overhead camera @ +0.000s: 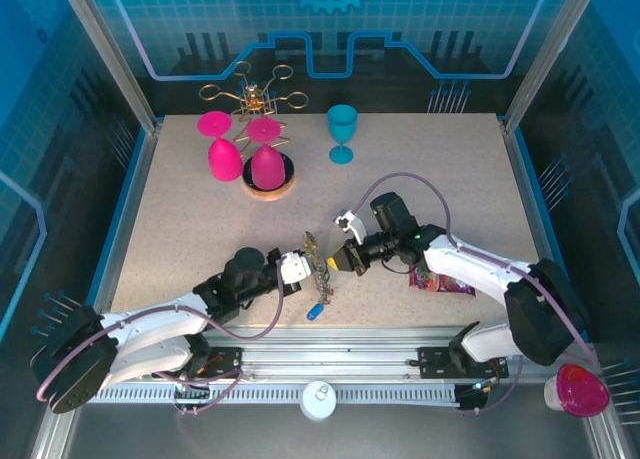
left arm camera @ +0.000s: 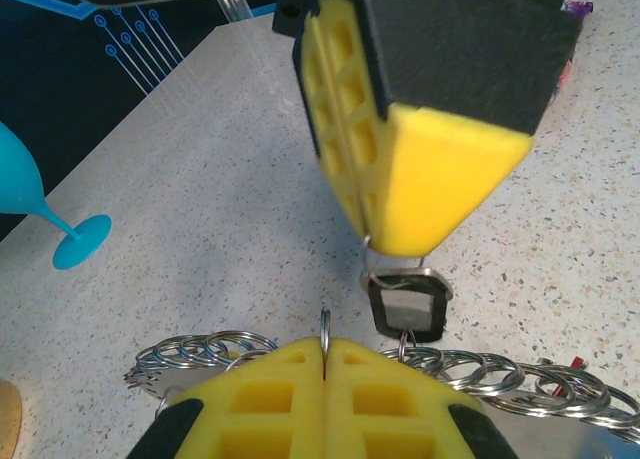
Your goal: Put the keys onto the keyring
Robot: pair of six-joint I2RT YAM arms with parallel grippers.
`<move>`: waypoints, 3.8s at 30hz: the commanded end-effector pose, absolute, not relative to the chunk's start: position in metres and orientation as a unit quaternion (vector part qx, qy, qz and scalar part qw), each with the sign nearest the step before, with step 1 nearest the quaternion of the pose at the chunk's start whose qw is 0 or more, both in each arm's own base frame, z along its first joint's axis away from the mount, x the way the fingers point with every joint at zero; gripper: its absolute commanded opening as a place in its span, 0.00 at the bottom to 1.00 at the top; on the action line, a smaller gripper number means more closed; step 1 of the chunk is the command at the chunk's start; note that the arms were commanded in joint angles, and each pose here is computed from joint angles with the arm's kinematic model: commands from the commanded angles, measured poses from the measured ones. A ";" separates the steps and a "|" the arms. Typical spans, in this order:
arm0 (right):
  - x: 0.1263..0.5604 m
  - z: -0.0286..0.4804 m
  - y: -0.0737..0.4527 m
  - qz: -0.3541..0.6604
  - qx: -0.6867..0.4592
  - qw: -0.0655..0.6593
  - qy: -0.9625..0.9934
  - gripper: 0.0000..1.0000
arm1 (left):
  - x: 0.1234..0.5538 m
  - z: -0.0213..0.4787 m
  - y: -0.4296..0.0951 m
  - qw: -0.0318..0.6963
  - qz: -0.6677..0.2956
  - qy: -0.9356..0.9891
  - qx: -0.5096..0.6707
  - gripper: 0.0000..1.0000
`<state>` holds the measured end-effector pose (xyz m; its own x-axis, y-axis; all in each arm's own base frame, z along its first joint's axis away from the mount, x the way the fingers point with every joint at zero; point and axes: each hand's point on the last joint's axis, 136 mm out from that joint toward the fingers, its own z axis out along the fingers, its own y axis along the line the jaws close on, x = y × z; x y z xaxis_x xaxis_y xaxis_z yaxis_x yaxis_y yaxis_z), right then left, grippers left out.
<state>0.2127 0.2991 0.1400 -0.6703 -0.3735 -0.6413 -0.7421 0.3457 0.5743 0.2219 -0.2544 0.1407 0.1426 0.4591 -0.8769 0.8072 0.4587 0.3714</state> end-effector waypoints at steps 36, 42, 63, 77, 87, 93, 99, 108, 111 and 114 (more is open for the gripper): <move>0.245 0.140 0.313 0.490 -0.293 0.206 0.795 0.00 | 0.212 0.151 -0.266 0.586 -0.183 0.603 0.509 0.00; 0.247 0.136 0.306 0.472 -0.286 0.211 0.807 0.00 | 0.215 0.152 -0.263 0.591 -0.174 0.606 0.502 0.00; 0.246 0.086 0.251 0.279 -0.316 0.245 0.873 0.48 | 0.216 0.155 -0.262 0.579 -0.235 0.630 0.461 0.00; 0.218 0.176 0.301 0.405 -0.517 0.434 0.617 0.37 | 0.203 0.177 -0.267 0.589 -0.313 0.587 0.459 0.00; 0.204 0.172 0.313 0.434 -0.540 0.418 0.587 0.34 | 0.199 0.183 -0.270 0.587 -0.333 0.576 0.462 0.00; 0.202 0.175 0.316 0.442 -0.544 0.416 0.580 0.03 | 0.198 0.185 -0.271 0.589 -0.337 0.572 0.460 0.00; 0.203 0.173 0.308 0.402 -0.559 0.396 0.608 0.00 | 0.213 0.175 -0.263 0.573 -0.294 0.620 0.448 0.12; 0.196 0.166 0.303 0.289 -0.645 0.330 0.626 0.00 | 0.217 0.159 -0.260 0.510 -0.251 0.663 0.488 0.20; 0.192 0.169 0.308 0.276 -0.664 0.321 0.616 0.00 | 0.216 0.161 -0.261 0.508 -0.250 0.658 0.496 0.13; 0.188 0.180 0.314 0.285 -0.674 0.325 0.599 0.00 | 0.214 0.162 -0.263 0.506 -0.251 0.655 0.502 0.09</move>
